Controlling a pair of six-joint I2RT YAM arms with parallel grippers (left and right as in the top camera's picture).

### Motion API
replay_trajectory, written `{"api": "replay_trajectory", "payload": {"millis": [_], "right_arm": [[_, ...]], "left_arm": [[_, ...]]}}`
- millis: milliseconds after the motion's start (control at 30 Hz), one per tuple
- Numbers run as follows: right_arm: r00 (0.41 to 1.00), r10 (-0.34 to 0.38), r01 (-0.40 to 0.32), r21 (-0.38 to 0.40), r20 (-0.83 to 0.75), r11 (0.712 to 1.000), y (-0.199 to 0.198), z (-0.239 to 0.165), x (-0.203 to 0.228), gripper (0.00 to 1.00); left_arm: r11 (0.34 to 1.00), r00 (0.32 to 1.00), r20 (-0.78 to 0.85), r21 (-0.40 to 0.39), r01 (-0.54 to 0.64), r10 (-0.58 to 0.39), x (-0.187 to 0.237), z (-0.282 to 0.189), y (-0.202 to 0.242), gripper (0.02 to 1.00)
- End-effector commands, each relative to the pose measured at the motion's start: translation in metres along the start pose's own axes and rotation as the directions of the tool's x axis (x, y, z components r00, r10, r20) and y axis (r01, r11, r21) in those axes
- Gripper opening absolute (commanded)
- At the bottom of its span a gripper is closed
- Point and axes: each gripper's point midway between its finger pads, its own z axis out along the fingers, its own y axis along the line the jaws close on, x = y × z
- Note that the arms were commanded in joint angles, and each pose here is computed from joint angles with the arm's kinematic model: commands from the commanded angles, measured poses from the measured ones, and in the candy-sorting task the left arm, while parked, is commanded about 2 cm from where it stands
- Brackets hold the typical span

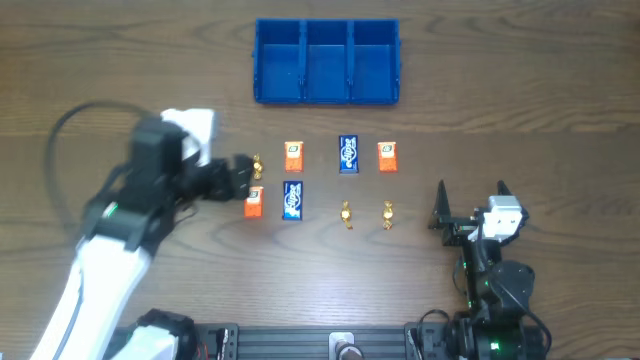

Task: Sort Candies Into Trays

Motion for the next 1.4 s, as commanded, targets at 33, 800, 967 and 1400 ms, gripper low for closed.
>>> {"api": "replay_trajectory", "payload": {"millis": [33,800,967,1400], "right_arm": [[1.0,-0.011,0.011,0.003,-0.002,1.0,-0.001,0.0,0.001,0.998],[1.0,-0.011,0.011,0.003,-0.002,1.0,-0.001,0.0,0.001,0.998],[1.0,-0.011,0.011,0.003,-0.002,1.0,-0.001,0.0,0.001,0.998],[1.0,-0.011,0.011,0.003,-0.002,1.0,-0.001,0.0,0.001,0.998]], "left_arm": [[0.985,0.942,-0.316,-0.16,0.066,-0.114,0.051,0.084,0.009,0.998],[0.93,0.807,-0.539,-0.365,0.034,-0.241,0.13,0.151,0.038,0.684],[0.933,0.807,-0.54,-0.359,0.038,-0.241,0.13,0.151,0.037,0.443],[0.941,0.962,-0.204,-0.32,0.109,-0.181,-0.095,0.106,-0.022,0.316]]}}
